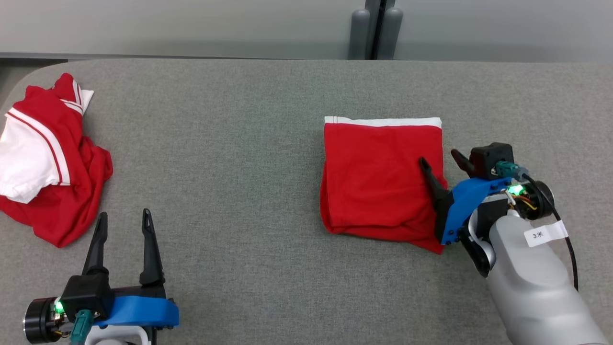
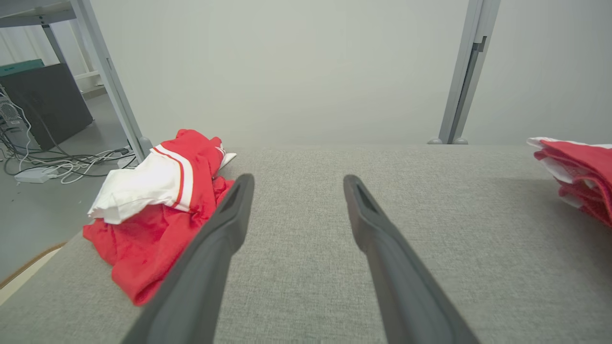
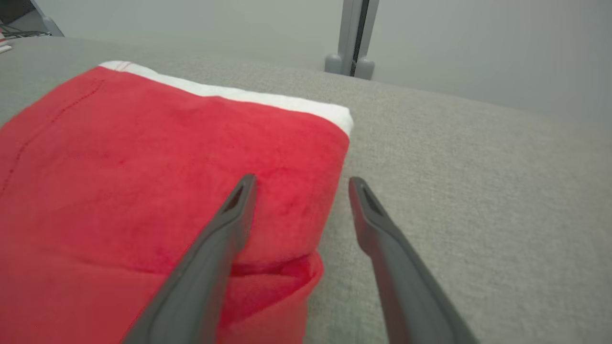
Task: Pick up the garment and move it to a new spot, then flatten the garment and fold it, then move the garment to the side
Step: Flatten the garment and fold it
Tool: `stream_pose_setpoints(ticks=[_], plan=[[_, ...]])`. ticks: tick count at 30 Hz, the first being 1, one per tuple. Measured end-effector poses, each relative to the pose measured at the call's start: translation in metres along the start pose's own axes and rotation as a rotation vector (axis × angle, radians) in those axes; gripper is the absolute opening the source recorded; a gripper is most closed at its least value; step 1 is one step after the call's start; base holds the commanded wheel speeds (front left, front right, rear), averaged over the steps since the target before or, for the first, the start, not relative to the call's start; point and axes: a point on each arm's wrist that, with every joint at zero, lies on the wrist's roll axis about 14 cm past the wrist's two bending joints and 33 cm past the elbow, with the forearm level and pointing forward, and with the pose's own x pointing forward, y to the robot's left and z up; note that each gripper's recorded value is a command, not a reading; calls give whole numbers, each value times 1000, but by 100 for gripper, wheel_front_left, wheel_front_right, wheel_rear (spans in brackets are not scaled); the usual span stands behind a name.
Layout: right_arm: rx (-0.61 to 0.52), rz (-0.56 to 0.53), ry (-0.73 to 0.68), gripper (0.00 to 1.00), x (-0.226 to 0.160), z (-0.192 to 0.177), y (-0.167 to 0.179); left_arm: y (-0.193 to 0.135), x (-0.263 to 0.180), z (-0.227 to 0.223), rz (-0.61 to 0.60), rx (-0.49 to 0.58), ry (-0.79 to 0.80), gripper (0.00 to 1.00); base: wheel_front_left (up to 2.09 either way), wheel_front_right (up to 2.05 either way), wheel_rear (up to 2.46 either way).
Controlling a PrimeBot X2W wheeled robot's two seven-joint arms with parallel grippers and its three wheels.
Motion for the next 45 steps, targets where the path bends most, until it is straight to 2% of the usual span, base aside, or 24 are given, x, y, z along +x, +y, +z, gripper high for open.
stream_pose_setpoints(ticks=[7, 13, 14, 15, 16, 21, 25, 29, 37, 45], plan=[[89, -4, 145, 100, 3, -56, 5, -1, 10, -4, 0, -3, 10, 100, 0, 0, 0], [117, 19, 180, 100, 7, -67, 18, 2, 12, -6, 6, -5, 16, 100, 0, 0, 0], [111, 28, 179, 52, 7, -67, 20, 2, 12, -5, 8, -7, 11, 100, 0, 0, 0], [106, 36, 171, 29, 7, -65, 23, 2, 12, -3, 8, -8, 7, 100, 0, 0, 0], [104, 44, 164, 0, 7, -64, 26, 2, 12, -3, 9, -9, 5, 100, 0, 0, 0], [17, 71, 117, 0, 8, -46, 25, -1, 11, 6, -2, -13, -20, 100, 0, 0, 0], [-80, 65, 67, 0, 17, -19, 7, -5, 14, 12, -19, -15, -40, 100, 0, 0, 0], [-172, 47, 88, 0, 27, -12, -17, -15, 25, 16, -51, -11, -58, 100, 0, 0, 0], [-257, -79, 130, 0, 39, -2, -103, -43, 62, 13, -144, 3, -87, 100, 0, 0, 0], [-272, -271, 192, 0, 24, -7, -207, -83, 99, -6, -280, 24, -102, 100, 0, 0, 0]])
